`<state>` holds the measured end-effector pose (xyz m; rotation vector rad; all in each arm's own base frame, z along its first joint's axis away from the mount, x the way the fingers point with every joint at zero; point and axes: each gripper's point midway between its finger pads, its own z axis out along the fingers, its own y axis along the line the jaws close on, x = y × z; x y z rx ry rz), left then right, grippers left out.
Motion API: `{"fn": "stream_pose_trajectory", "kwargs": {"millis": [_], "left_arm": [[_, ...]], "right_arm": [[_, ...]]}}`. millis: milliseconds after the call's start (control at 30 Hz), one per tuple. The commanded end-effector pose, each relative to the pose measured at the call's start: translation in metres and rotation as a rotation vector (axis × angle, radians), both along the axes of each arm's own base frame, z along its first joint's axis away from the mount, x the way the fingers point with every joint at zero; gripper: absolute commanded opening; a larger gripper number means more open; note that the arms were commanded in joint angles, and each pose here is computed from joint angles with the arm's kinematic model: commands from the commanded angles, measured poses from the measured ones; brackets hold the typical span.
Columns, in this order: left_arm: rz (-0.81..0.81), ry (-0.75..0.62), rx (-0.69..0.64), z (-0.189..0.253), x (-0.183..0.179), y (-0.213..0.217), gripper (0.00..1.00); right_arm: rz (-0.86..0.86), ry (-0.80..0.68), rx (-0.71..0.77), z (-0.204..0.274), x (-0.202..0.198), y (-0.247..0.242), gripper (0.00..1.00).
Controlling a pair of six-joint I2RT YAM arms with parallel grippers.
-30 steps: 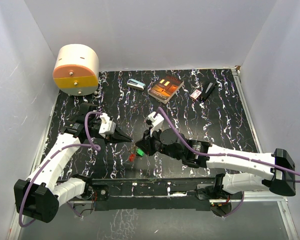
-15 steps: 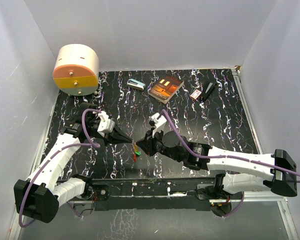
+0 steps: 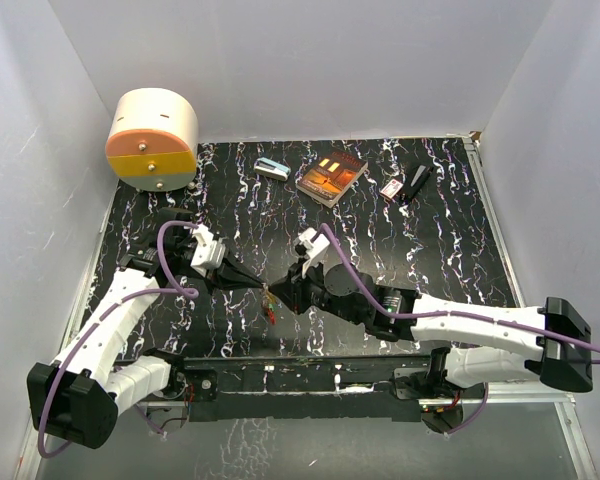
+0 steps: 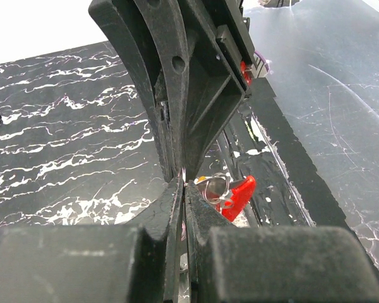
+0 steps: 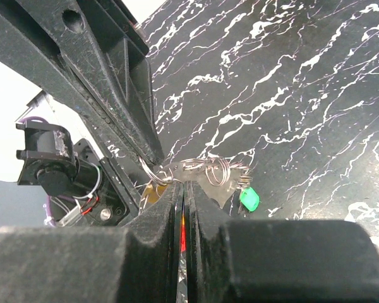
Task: Put the keys on the keyring
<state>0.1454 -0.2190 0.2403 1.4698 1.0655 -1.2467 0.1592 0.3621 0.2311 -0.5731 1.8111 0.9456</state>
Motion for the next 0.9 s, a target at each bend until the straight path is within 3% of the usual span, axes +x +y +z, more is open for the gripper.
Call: {"fn": "stream_pose_trajectory", "kwargs": {"millis": [0,133,367,867], "left_arm": [[-0.075,0.006,-0.097,0.02,-0.02,0.0,0.0],[-0.077,0.004,-0.101,0.019,-0.021,0.001,0.0],[-0.072,0.014,-0.096,0.016,-0.02,0.001,0.0],[-0.058,0.047,-0.069,0.004,-0.014,0.0,0.0]], "right_arm": [[0.052,-0.024,0.058,0.017,-0.003,0.012,0.08],[0.069,-0.022,0.067,0.019,-0.008,0.009,0.08],[0.038,-0.084,0.11,0.039,-0.009,-0.016,0.28],[0.126,-0.13,0.066,0.054,-0.011,0.011,0.29]]}}
